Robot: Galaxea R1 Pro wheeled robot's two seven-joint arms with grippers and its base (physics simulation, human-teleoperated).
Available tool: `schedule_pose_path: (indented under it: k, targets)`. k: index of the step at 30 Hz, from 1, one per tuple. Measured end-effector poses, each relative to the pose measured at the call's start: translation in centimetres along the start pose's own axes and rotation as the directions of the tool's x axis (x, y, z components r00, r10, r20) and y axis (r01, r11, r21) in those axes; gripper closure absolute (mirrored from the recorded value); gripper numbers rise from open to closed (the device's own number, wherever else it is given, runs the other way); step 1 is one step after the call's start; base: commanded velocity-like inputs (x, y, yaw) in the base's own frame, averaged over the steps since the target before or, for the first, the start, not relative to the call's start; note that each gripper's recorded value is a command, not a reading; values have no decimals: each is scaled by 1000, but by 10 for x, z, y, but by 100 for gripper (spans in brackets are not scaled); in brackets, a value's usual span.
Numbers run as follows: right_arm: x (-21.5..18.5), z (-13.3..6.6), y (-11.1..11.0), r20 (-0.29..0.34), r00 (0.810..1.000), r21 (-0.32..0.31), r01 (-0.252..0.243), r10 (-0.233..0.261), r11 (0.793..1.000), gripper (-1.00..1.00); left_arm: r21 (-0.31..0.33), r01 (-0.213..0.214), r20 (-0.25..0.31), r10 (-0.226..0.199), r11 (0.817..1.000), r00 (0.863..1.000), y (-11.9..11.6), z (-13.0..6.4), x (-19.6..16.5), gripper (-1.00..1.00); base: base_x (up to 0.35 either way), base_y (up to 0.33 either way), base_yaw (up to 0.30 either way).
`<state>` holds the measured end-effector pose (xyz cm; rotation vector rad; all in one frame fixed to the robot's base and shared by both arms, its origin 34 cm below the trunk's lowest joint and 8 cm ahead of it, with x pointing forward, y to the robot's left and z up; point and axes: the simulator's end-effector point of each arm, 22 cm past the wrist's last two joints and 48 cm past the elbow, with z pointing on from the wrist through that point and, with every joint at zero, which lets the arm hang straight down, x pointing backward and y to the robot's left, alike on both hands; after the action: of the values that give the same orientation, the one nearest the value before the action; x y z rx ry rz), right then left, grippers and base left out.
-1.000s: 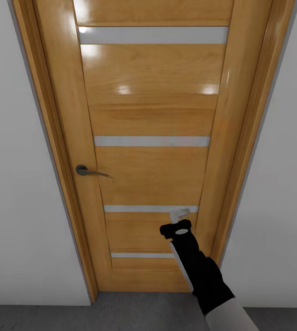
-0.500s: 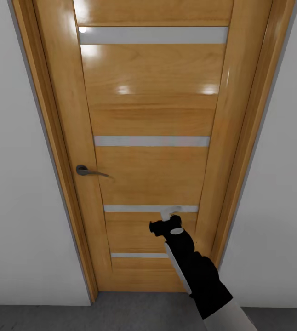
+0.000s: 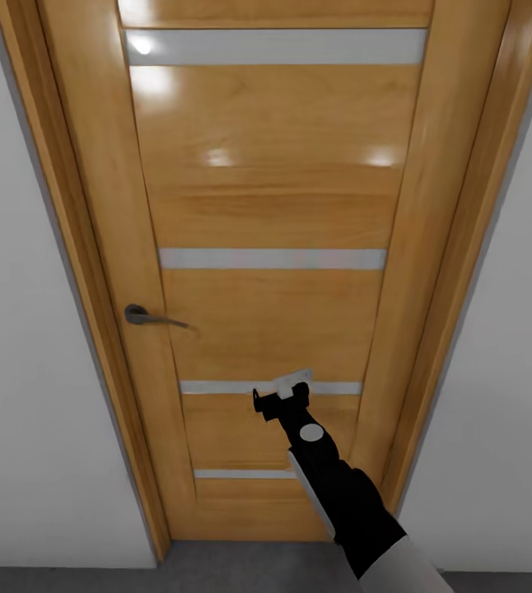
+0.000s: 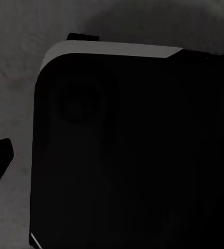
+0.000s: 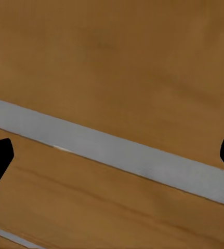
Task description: Move the two storage containers from the living room to the garage. In the garage, place one container on the floor and stack the other container on top of it (either order is fine).
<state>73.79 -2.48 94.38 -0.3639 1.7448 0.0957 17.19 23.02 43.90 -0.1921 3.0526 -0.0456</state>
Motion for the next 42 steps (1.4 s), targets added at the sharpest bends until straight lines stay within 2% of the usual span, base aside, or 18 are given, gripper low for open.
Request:
schedule_pose_path:
  k: [18,34,42]
  targets:
    - [-1,1,-1,18,1000,2,-6,6,1000,-100,0,0,0,0,1000,1000,0,0,0,-100,320,0,0]
    - [37,8,-1,-47,999,7,-1,1,1000,-100,0,0,0,0,1000,1000,0,0,0,-100,321,0,0]
    - [49,10,-4,-51,998,19,34,-33,999,-100,-1,0,0,0,1000,1000,0,0,0,-100,314,0,0]
